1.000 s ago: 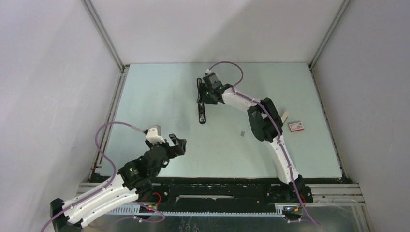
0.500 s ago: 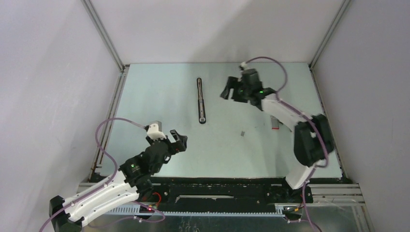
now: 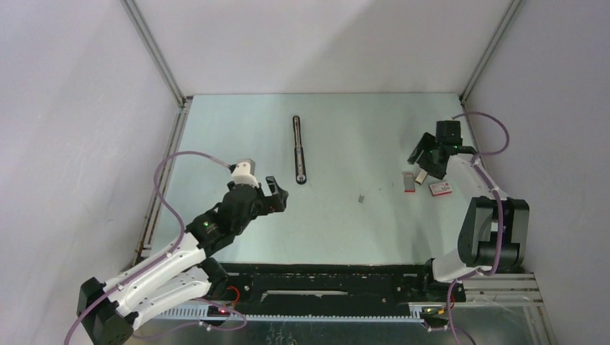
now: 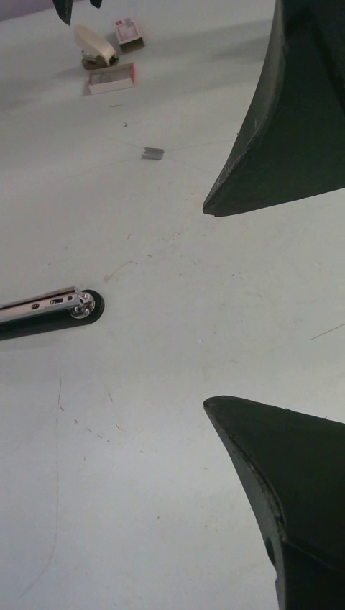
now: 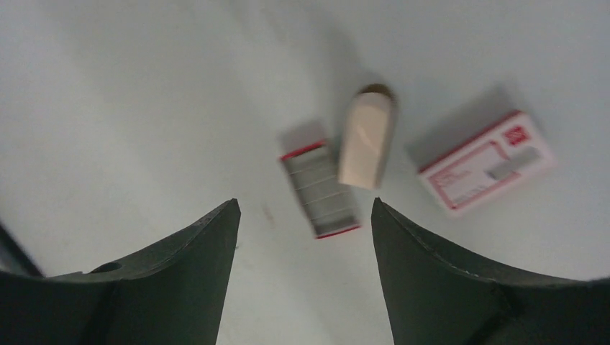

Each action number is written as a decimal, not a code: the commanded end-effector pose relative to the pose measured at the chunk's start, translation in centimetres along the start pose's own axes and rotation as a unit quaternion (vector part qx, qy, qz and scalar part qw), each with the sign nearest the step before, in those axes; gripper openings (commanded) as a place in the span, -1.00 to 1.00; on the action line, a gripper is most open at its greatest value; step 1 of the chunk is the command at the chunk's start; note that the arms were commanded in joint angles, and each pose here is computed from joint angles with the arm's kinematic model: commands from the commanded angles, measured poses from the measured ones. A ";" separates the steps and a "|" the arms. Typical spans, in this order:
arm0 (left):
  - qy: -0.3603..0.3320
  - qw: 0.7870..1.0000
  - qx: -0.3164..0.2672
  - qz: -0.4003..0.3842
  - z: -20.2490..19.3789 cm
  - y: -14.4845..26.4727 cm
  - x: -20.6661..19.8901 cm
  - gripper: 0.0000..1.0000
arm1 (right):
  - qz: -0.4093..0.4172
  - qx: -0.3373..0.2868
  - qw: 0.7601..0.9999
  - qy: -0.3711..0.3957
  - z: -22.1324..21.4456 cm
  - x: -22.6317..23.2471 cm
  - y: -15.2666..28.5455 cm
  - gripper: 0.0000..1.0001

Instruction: Unload the staples from the stapler

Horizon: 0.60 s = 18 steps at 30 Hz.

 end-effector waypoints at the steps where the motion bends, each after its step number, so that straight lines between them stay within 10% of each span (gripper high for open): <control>1: -0.037 0.999 0.006 -0.029 1.5 0.5 -2.0 1.00 | -0.052 -0.014 0.997 -0.046 0.5 -3.1 0.8 0.51; 18: -0.009 0.999 0.027 -0.033 -0.8 0.1 -1.0 1.00 | -0.079 0.001 0.995 -0.066 1.2 -4.9 -4.2 0.20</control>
Point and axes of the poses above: each gripper's point midway between its finger pads, its own y axis back along the fingers, its own x axis along the line the jaws close on, z = x × y, the point moved 1 cm from there along y, back along the fingers, and after that the axes turned 7 degrees about y, right-handed, at the moved point
